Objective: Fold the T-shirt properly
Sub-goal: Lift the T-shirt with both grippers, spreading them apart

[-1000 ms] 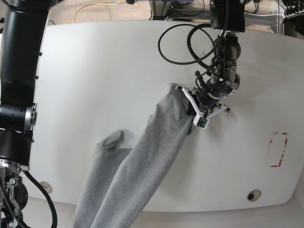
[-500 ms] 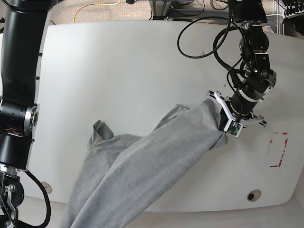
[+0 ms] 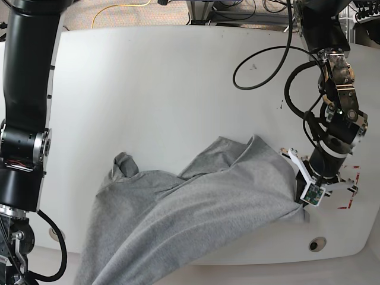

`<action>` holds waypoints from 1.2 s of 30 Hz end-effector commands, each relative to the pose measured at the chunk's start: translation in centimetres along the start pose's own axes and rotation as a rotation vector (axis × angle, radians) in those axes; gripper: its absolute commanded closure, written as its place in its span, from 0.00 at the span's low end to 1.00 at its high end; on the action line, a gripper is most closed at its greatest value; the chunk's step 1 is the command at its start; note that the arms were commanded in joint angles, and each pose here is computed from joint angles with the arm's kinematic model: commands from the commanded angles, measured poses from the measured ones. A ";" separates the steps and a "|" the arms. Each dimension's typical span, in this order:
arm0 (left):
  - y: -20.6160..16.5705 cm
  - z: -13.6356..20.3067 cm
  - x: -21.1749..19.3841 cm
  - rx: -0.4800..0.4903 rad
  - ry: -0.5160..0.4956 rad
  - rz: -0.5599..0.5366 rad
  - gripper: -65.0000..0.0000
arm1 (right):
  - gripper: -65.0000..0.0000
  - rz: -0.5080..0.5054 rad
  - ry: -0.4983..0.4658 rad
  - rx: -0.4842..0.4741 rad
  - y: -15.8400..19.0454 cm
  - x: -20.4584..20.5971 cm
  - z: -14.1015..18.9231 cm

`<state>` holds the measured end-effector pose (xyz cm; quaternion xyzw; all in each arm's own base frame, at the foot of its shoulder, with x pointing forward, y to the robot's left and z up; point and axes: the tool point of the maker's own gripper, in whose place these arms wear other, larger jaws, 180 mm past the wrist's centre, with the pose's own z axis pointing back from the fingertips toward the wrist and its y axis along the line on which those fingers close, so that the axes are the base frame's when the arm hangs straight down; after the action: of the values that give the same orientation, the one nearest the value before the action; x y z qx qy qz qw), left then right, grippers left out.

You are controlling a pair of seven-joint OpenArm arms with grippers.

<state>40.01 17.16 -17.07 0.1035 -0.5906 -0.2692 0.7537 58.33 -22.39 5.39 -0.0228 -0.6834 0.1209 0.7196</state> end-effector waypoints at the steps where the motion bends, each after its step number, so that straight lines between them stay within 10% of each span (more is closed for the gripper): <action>1: 2.7 0.3 3.3 0.064 -0.074 -0.031 1.00 | 1.00 0.001 -0.105 -0.021 -1.0 4.1 1.0; 24: 18.0 5.6 19.3 0.430 -0.321 -0.137 1.00 | 1.00 0.057 -0.246 -0.101 -4.0 12.9 4.4; 36: 21.3 6.5 20.8 0.477 -0.327 -0.128 1.00 | 1.00 0.090 -0.251 -0.133 -4.7 14.6 5.4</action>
<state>43.54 24.88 10.42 0.2684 -0.7280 -0.1881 0.6022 55.73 -24.50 17.15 -0.0802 -0.7422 0.1119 0.6559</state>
